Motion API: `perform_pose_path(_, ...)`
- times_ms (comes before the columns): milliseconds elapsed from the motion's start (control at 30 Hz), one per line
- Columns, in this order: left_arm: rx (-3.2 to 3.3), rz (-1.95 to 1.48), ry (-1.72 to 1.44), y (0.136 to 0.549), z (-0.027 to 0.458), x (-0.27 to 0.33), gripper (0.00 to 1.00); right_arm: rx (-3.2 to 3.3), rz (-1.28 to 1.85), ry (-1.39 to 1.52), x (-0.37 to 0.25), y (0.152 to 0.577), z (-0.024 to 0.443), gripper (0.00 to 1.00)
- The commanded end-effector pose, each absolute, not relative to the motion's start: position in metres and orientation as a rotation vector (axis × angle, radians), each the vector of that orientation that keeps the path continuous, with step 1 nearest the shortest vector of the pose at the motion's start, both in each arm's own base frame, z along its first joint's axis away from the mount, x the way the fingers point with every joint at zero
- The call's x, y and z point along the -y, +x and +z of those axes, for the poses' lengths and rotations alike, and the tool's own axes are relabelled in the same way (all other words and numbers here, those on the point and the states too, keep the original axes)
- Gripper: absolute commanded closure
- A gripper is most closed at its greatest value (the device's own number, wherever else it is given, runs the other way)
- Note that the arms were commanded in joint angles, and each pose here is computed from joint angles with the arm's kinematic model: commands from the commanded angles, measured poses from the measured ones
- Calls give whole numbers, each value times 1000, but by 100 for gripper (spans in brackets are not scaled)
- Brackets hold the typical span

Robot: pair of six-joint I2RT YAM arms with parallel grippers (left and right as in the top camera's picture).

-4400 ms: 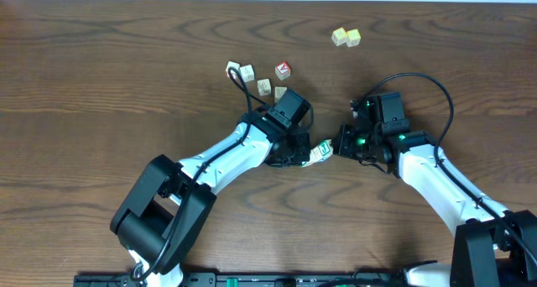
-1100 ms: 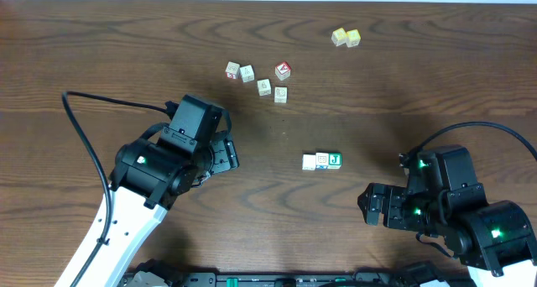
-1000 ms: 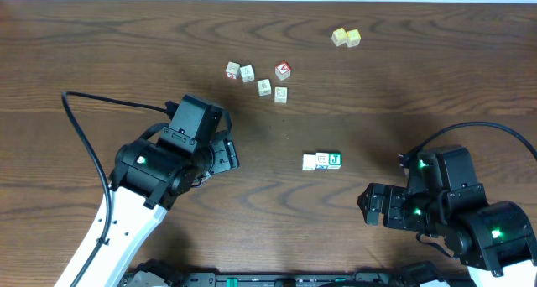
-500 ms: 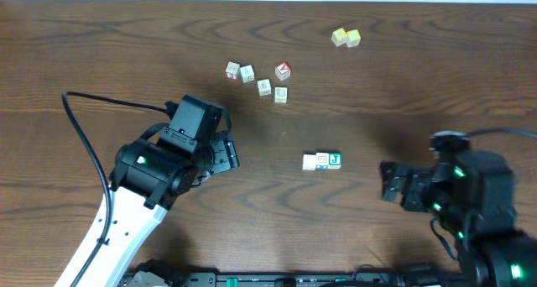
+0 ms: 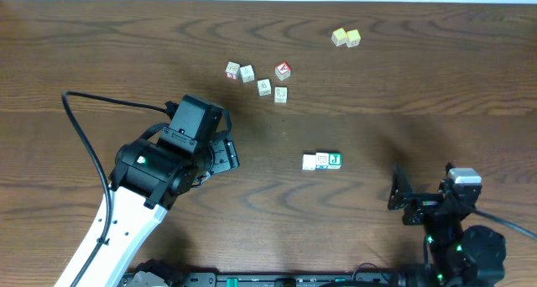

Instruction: Lift 3 blocks

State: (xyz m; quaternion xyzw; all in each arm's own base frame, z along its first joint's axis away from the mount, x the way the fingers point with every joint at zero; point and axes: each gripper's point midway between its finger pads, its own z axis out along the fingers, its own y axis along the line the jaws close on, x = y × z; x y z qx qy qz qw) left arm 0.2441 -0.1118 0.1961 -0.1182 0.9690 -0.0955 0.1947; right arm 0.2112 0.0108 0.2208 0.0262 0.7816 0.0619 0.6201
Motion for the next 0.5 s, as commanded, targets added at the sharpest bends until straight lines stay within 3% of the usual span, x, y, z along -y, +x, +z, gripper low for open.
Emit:
perform_pose_path(0, -2708, -251, -335, 246, 198, 108, 24, -1752, 99, 67, -3, 216, 208, 1)
perform_pose_path(467, -2708, -251, -335, 246, 198, 108, 24, -1595, 98, 54, -3, 246, 173, 1)
